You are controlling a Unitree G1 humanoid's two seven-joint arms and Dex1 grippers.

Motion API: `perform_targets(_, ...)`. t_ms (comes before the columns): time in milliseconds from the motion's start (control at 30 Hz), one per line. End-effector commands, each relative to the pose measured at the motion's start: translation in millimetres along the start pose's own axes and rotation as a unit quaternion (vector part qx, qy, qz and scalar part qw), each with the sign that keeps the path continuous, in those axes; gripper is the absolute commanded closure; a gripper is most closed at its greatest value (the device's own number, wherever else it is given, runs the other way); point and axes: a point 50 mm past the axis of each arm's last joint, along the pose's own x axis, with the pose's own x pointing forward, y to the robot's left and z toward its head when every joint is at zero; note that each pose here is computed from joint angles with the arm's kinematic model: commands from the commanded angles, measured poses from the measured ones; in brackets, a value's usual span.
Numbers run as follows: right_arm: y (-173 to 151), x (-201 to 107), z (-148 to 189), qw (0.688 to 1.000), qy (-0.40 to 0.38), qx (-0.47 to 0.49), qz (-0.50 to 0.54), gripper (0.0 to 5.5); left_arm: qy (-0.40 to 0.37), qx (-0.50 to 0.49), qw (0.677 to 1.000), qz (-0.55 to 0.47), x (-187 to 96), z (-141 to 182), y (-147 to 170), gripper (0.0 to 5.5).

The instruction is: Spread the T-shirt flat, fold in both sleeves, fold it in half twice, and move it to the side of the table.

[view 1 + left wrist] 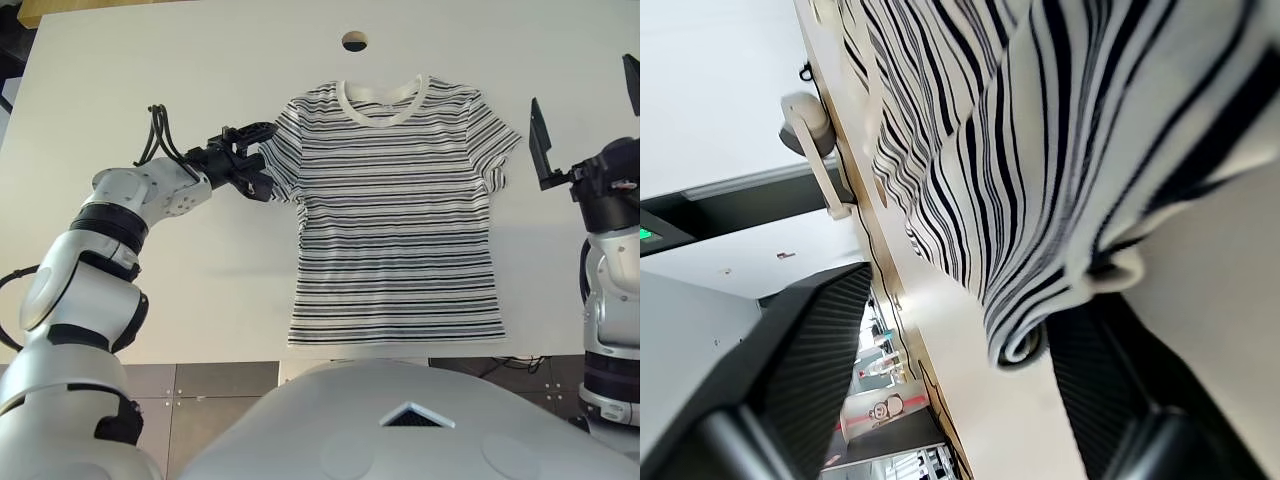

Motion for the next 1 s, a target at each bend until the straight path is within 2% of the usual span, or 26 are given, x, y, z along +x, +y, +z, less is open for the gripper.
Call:
perform_targets(33, -2, 3, 1, 1.0, -0.006, -0.006, 0.005, 1.23, 0.025, -0.005, 0.999, -0.024, 0, 0, -16, 3.35)
perform_targets(233, 3, 4, 4, 1.0, -0.015, -0.008, 0.018, 1.23, 0.043, -0.008, 0.999, -0.015, 2, 1, -21, 4.32)
perform_targets(367, 4, 3, 4, 1.0, -0.015, -0.01, 0.015, 1.23, 0.031, -0.01, 0.999, -0.018, 3, 6, -24, 5.02)
perform_targets(467, 2, 4, 6, 1.0, -0.019, -0.011, 0.013, 1.23, 0.018, -0.015, 1.0, -0.021, 2, 10, -26, 5.34)
perform_targets(600, 1, 2, -1, 1.0, -0.003, -0.02, 0.007, 1.23, 0.059, -0.02, 0.997, 0.033, -2, -2, -14, 5.38)
perform_targets(767, 2, 3, -10, 1.0, 0.007, -0.024, 0.001, 1.23, 0.057, -0.059, 0.99, 0.118, 7, 12, -4, 5.38)
perform_targets(900, 5, 3, -12, 1.0, 0.008, -0.021, 0.006, 1.23, 0.004, -0.107, 0.971, 0.214, 19, 37, 23, 5.38)
perform_targets(1000, 8, 1, -13, 1.0, 0.009, -0.017, 0.009, 1.23, -0.005, -0.111, 0.965, 0.236, 24, 43, 34, 5.38)
